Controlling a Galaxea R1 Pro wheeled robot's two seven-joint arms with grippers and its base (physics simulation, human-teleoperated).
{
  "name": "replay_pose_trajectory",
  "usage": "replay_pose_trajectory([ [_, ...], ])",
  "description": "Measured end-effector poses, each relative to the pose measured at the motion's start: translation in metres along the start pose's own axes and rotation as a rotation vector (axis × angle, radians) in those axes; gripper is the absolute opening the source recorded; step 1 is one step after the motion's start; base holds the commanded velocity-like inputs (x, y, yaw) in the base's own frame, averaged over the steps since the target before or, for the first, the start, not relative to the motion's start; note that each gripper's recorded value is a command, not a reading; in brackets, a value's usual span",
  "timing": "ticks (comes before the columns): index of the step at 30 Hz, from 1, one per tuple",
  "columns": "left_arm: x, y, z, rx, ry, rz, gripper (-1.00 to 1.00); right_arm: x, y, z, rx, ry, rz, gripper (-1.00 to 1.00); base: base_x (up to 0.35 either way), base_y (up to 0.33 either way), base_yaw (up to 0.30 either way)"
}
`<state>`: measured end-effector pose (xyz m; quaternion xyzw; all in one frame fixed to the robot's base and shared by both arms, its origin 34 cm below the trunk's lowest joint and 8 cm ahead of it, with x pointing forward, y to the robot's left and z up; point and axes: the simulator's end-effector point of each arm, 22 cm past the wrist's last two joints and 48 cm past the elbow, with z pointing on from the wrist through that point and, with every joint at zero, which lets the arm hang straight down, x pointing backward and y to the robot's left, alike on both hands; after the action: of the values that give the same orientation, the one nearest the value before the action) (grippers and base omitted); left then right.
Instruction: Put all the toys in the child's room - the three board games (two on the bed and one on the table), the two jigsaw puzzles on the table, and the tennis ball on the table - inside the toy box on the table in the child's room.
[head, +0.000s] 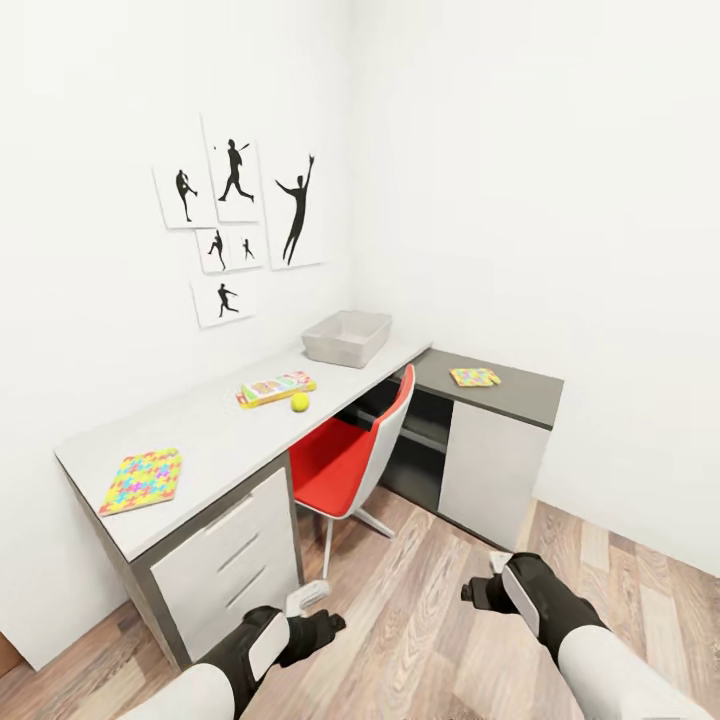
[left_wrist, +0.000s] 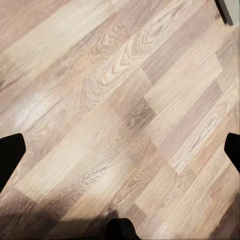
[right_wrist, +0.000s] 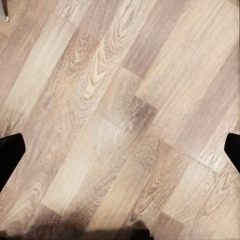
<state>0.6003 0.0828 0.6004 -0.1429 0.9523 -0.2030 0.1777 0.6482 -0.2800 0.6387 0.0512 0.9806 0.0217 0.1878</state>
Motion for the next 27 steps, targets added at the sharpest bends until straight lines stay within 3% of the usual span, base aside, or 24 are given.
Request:
replay_pose_trajectory([
  [18,-0.001,-0.008,-0.001,0.032,0.002,-0.006,1.0,-0.002,0.0,-0.001,0.0,-0.003,0.0,1.0,0.0,0.0,-0.287],
  [27,-0.004,-0.022,-0.002,0.096,-0.005,-0.063,1.0,-0.003,0.0,-0.001,-0.001,-0.005,0.0,1.0,0.0,0.0,-0.287],
])
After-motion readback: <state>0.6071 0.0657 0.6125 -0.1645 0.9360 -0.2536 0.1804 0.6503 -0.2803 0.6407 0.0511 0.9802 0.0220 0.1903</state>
